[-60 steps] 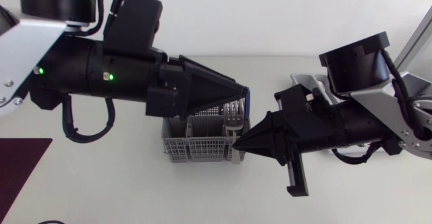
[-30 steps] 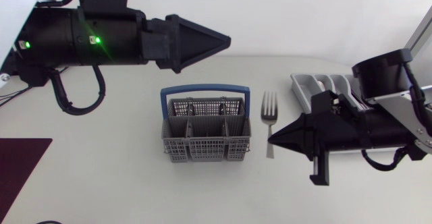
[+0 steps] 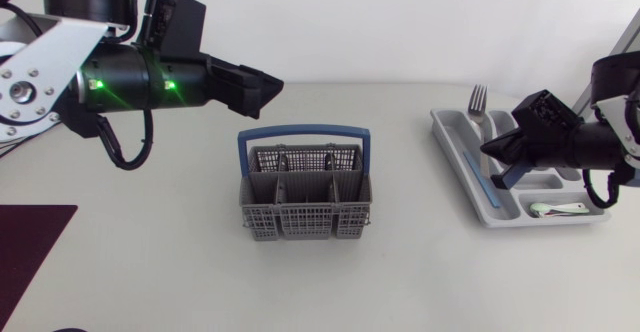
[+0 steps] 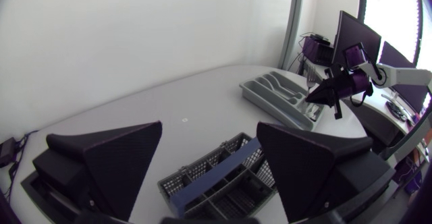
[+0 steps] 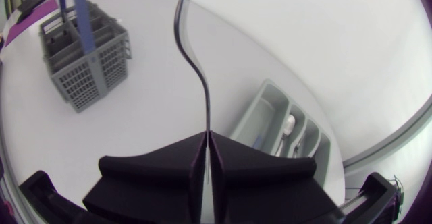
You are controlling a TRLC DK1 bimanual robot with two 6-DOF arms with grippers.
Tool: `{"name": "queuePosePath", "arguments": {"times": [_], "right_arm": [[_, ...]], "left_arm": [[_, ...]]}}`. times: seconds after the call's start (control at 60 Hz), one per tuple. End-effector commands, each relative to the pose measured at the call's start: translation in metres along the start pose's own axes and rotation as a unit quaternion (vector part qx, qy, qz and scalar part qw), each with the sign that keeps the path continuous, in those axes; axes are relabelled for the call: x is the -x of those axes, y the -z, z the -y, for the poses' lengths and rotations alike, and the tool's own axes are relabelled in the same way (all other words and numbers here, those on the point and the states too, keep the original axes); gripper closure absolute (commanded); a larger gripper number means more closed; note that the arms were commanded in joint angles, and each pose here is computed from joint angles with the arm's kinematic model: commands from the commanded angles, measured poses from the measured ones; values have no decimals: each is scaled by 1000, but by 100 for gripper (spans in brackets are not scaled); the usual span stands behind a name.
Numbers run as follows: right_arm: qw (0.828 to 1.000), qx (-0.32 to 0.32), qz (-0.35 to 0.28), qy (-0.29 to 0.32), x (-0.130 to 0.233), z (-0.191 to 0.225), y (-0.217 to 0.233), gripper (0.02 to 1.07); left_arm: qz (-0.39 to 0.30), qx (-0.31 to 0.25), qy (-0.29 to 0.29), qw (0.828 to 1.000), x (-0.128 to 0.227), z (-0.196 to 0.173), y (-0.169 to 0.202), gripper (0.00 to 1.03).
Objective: Unload the cutlery basket into the drawer organizer.
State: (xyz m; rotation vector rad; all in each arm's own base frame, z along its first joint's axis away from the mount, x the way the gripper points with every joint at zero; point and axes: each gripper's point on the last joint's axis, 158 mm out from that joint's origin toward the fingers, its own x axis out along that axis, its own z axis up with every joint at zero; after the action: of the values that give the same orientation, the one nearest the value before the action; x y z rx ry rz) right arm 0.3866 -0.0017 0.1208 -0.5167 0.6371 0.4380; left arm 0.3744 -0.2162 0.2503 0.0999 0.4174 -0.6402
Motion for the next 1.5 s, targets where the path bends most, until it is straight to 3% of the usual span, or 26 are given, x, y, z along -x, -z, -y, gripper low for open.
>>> {"name": "queuePosePath", "arguments": {"times": [0.0, 0.333, 0.683, 0.933, 1.217, 1.483], "right_arm": [[999, -40, -8, 31, -12, 32, 2, 102], [979, -133, -76, 138, -61, 135, 31, 102], [951, -173, -174, 191, -102, 195, 85, 102], [936, -177, -207, 224, -112, 217, 102, 102], [924, -206, -249, 205, -140, 216, 133, 102], [919, -217, -267, 193, -145, 209, 149, 102]], "left_arm": [[-20, -8, -19, 1000, -2, -12, 19, 6], [-38, -3, -53, 998, 10, -40, 37, 6], [-58, -3, -56, 997, 9, -43, 57, 6], [-64, -6, -65, 996, 12, -47, 63, 6], [-62, -18, -80, 995, 22, -49, 65, 6], [-60, -20, -80, 995, 29, -47, 64, 6]]}}
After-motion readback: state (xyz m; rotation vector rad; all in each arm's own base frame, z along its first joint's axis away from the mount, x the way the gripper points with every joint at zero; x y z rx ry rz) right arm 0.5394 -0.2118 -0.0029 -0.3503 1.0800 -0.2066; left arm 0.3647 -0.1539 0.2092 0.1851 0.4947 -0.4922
